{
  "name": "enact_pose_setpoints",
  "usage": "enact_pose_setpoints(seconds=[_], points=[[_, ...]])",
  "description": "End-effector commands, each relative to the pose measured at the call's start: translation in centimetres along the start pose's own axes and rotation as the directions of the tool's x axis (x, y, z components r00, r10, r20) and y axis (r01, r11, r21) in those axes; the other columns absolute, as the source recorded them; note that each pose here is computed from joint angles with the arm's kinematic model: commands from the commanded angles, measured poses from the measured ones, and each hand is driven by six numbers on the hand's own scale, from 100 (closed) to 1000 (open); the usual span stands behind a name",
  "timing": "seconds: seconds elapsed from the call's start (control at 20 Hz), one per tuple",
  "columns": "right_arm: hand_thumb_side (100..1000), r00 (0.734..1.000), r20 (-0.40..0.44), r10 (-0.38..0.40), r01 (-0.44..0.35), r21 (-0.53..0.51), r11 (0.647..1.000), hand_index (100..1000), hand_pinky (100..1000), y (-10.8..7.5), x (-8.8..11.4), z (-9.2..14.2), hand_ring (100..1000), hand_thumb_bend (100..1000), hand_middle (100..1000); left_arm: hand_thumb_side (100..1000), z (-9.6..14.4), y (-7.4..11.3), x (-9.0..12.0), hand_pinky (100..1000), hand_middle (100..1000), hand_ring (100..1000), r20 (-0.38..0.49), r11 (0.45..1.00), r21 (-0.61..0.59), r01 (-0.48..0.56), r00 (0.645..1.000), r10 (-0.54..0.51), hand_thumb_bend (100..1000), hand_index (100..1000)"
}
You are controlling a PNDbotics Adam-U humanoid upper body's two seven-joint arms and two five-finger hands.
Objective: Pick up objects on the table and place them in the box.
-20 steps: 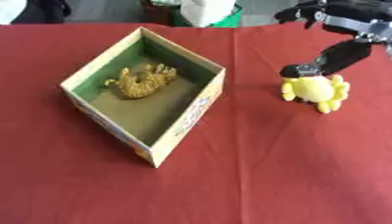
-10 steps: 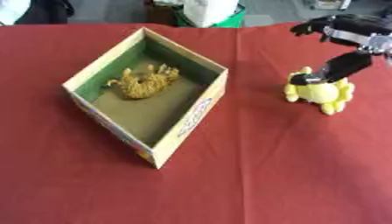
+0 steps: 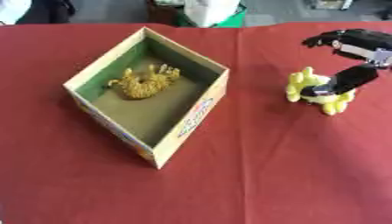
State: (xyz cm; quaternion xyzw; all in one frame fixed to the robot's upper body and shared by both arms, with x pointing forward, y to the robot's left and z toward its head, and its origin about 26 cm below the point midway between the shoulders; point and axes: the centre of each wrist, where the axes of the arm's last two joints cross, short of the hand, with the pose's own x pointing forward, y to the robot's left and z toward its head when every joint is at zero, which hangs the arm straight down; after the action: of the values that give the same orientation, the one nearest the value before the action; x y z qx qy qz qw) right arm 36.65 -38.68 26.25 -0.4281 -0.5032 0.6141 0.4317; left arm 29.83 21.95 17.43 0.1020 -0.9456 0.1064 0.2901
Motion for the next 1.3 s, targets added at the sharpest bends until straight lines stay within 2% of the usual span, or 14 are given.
enact_pose_setpoints(seconds=[0.05,0.25,0.45,0.65,1.3], points=[[643,0.998,-0.051,0.035,-0.035,0.000,0.999,1000,757,-1.2,-1.1,0.9,930,616,896,894,-0.4,0.2,0.5,760,671,617,0.021,1.000,0.004,0.005,1.000,-0.005,100,769],[643,0.998,-0.057,0.037,-0.037,0.009,0.999,1000,757,-1.0,-1.2,0.9,930,616,896,894,-0.4,0.2,0.5,760,671,617,0.021,1.000,0.004,0.005,1.000,-0.005,100,769],[632,0.990,-0.136,0.030,-0.024,0.049,0.999,1000,758,0.1,-2.5,0.8,936,632,907,894,-0.4,0.1,0.5,759,672,617,0.020,1.000,0.004,0.002,1.000,-0.002,100,769],[631,0.983,-0.182,0.034,-0.022,0.069,0.997,1000,758,1.1,-3.3,0.5,936,632,908,893,-0.4,0.1,0.5,759,672,617,0.022,1.000,0.003,0.000,1.000,0.000,100,769],[638,0.977,-0.211,0.035,-0.020,0.071,0.997,954,749,2.7,-3.6,-0.2,920,588,880,893,-0.4,-0.2,0.5,759,672,617,0.023,1.000,0.000,-0.009,1.000,0.009,100,769]])
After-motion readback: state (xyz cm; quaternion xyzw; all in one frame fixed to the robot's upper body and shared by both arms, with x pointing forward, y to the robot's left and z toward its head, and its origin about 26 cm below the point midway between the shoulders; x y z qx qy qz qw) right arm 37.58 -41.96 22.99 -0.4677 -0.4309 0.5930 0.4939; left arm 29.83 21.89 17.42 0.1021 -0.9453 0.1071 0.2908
